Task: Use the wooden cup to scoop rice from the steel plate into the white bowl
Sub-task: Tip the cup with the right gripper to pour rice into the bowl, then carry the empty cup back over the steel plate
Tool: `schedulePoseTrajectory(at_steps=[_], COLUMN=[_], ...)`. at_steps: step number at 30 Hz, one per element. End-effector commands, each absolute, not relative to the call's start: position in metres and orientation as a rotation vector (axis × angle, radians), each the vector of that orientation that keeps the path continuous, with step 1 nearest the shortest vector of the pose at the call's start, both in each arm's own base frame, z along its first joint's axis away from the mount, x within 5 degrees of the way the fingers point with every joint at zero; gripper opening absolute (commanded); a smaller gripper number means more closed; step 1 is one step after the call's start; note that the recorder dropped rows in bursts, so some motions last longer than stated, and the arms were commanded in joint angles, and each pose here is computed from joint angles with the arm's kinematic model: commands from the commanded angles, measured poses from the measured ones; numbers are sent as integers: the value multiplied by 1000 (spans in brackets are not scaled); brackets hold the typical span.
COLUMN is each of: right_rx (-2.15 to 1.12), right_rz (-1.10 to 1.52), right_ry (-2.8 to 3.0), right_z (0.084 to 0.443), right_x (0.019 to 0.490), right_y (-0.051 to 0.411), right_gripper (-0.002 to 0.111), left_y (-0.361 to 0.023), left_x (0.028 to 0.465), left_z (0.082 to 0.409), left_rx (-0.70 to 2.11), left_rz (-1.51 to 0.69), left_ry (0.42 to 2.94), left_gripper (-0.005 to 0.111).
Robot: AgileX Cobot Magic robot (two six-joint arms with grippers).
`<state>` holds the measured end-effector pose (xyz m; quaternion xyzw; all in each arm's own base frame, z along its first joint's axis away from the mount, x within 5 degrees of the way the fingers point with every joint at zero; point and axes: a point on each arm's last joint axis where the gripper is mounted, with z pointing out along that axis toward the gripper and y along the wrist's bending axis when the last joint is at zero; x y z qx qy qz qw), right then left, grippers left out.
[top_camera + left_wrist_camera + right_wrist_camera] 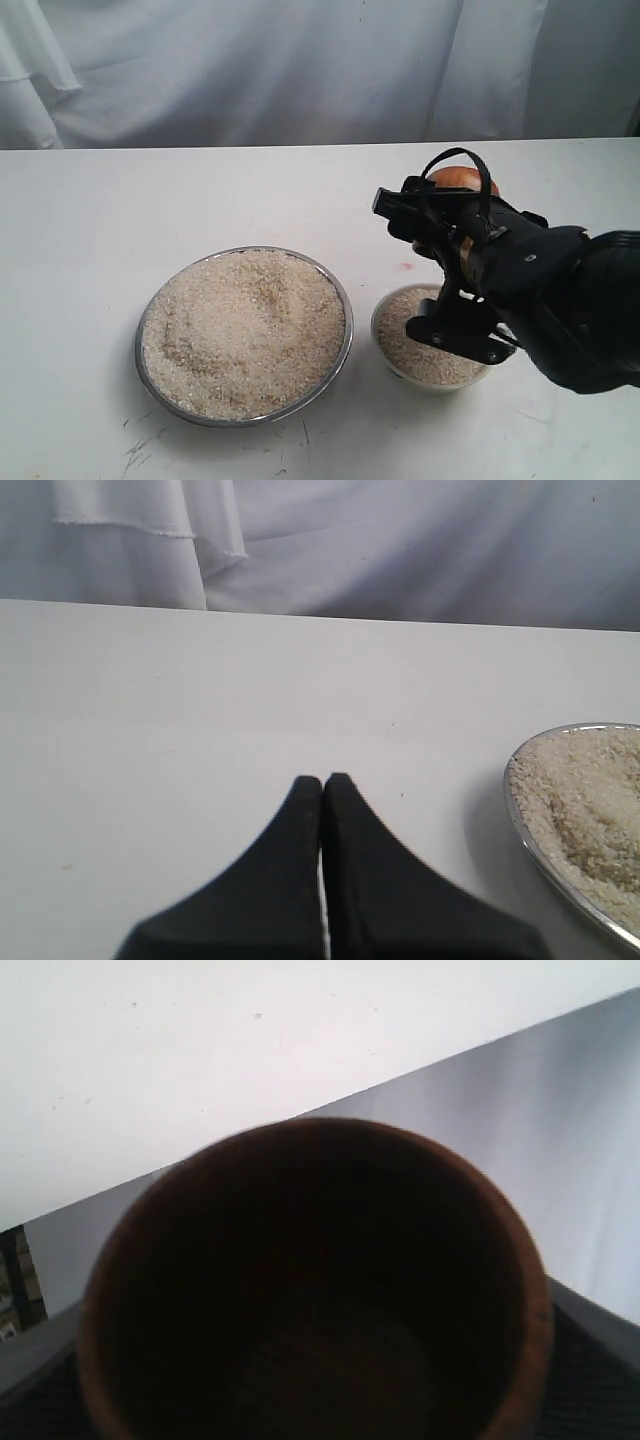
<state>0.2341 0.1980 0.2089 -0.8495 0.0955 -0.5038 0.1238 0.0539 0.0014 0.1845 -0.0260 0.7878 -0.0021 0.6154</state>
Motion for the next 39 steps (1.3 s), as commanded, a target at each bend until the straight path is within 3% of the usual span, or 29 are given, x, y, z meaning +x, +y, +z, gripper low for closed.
schedulePoseTrajectory(at_steps=[1, 7, 14, 23, 30, 39], right_rx=[-2332, -2304, -2013, -1932, -2050, -2322], right_rz=[-1396, -1114, -630, -482, -548, -983], right_ry=[487, 709, 942, 937, 862, 579], right_z=[225, 221, 239, 236, 207, 178], right_x=[245, 254, 272, 302, 312, 301], right_y=[198, 183, 192, 237, 288, 321], right_gripper=[0, 0, 0, 0, 0, 0], left_y=[1, 1, 1, 1, 1, 1], left_x=[54, 54, 54, 54, 54, 54], left_z=[184, 184, 184, 184, 184, 184], left_rx=[-57, -57, -57, -57, -57, -57], left_rz=[-6, -6, -6, -6, -6, -6], left_ry=[1801, 1801, 1801, 1801, 1801, 1801], left_gripper=[0, 0, 0, 0, 0, 0])
